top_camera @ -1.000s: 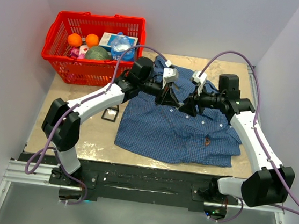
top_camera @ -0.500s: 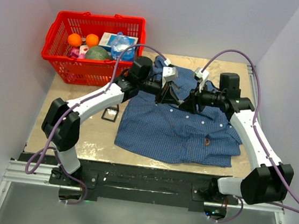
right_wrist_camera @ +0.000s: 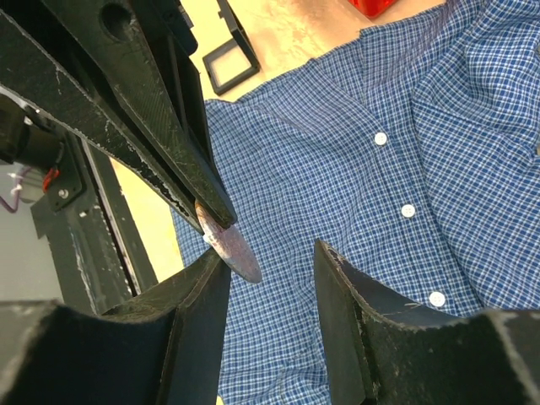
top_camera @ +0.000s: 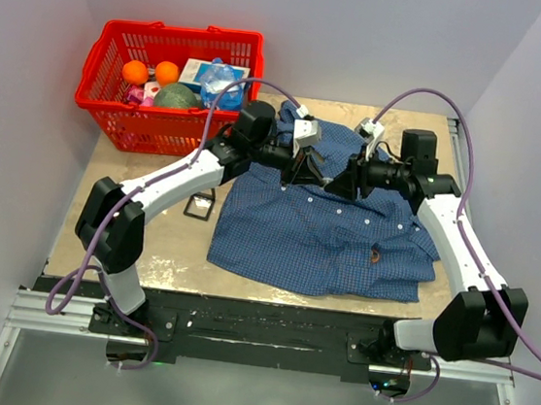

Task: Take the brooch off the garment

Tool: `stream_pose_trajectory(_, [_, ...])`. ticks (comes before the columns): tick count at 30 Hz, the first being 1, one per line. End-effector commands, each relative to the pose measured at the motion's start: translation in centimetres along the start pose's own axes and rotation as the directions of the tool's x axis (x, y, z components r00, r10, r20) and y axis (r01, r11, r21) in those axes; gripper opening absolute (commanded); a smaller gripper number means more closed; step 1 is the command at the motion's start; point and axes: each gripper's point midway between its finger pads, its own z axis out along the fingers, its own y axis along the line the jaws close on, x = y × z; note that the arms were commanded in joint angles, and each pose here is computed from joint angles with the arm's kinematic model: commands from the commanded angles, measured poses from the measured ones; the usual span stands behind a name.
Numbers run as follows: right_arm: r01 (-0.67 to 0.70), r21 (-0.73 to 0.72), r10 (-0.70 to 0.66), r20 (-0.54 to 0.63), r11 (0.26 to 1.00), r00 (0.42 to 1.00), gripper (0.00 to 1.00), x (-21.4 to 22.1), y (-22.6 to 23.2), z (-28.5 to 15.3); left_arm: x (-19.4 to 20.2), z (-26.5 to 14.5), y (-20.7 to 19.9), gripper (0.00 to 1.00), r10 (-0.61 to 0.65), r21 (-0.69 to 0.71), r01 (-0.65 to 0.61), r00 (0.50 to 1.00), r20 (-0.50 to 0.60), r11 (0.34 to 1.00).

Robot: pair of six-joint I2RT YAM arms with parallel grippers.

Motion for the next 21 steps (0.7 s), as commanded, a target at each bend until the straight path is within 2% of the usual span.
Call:
stream_pose_trajectory(1, [0.031, 0.089, -0.038, 0.07, 0.996, 0.997, 0.45, -2.0, -2.8, -0.3, -1.9, -0.1, -2.3, 0.0, 0.039, 0.102, -0.042, 0.999, 0.025, 0.994])
stream_pose_trajectory(4, [0.029, 0.084, -0.036, 0.078, 0.996, 0.996, 0.46, -2.4, -2.8, -0.6, -1.8, -0.1, -1.7, 0.0, 0.034, 0.065, -0.035, 0.999, 0.015, 0.997])
stream_pose_trajectory(6, [0.061, 0.051, -0.064, 0.053, 0.997, 0.997, 0.5, -2.0, -2.0, -0.9, -1.6, -0.1, -1.0, 0.0, 0.035, 0.022, -0.035, 0.999, 0.007, 0.999])
stream_pose_trajectory(8, [0.146, 0.036, -0.147, 0.04, 0.989, 0.988, 0.54, -2.4, -1.2, -1.6, -1.5, -0.2, -0.7, 0.0, 0.044, 0.003, -0.044, 0.999, -0.001, 0.999])
stream_pose_trajectory(10, [0.175, 0.005, -0.175, 0.0, 0.985, 0.985, 0.54, -2.2, 0.1, -2.7, -1.4, -0.3, -0.5, 0.0, 0.051, -0.008, -0.051, 0.999, -0.005, 0.999])
stream_pose_trajectory(11, [0.261, -0.016, -0.261, -0.026, 0.965, 0.965, 0.54, -1.9, 0.4, -3.1, -1.2, -0.4, -0.4, 0.0, 0.059, -0.016, -0.059, 0.998, -0.015, 0.998])
stream_pose_trajectory(12, [0.221, -0.066, -0.227, -0.104, 0.973, 0.968, 0.54, 0.1, 1.8, -4.0, -1.2, -0.4, -0.3, 0.0, 0.064, -0.02, -0.064, 0.998, -0.018, 0.998])
stream_pose_trajectory(14, [0.343, -0.087, -0.353, -0.151, 0.935, 0.923, 0.56, 0.3, 2.1, -5.3, -1.0, -0.5, -0.1, 0.0, 0.075, -0.029, -0.076, 0.997, -0.027, 0.997])
stream_pose_trajectory(16, [0.346, -0.068, -0.353, -0.208, 0.936, 0.912, 0.57, 1.8, 1.8, -5.8, -0.9, -0.4, -0.1, 0.0, 0.076, -0.027, -0.077, 0.997, -0.029, 0.997])
stream_pose_trajectory(18, [0.385, -0.022, -0.381, -0.207, 0.923, 0.901, 0.57, 1.8, 0.9, -5.8, -1.1, -0.3, 0.2, 0.0, 0.081, -0.03, -0.081, 0.996, -0.026, 0.996])
stream_pose_trajectory(21, [0.342, 0.062, -0.315, -0.26, 0.938, 0.913, 0.57, 4.0, -1.9, -4.7, -1.2, -0.1, 0.6, 0.0, 0.101, -0.034, -0.103, 0.994, -0.035, 0.994])
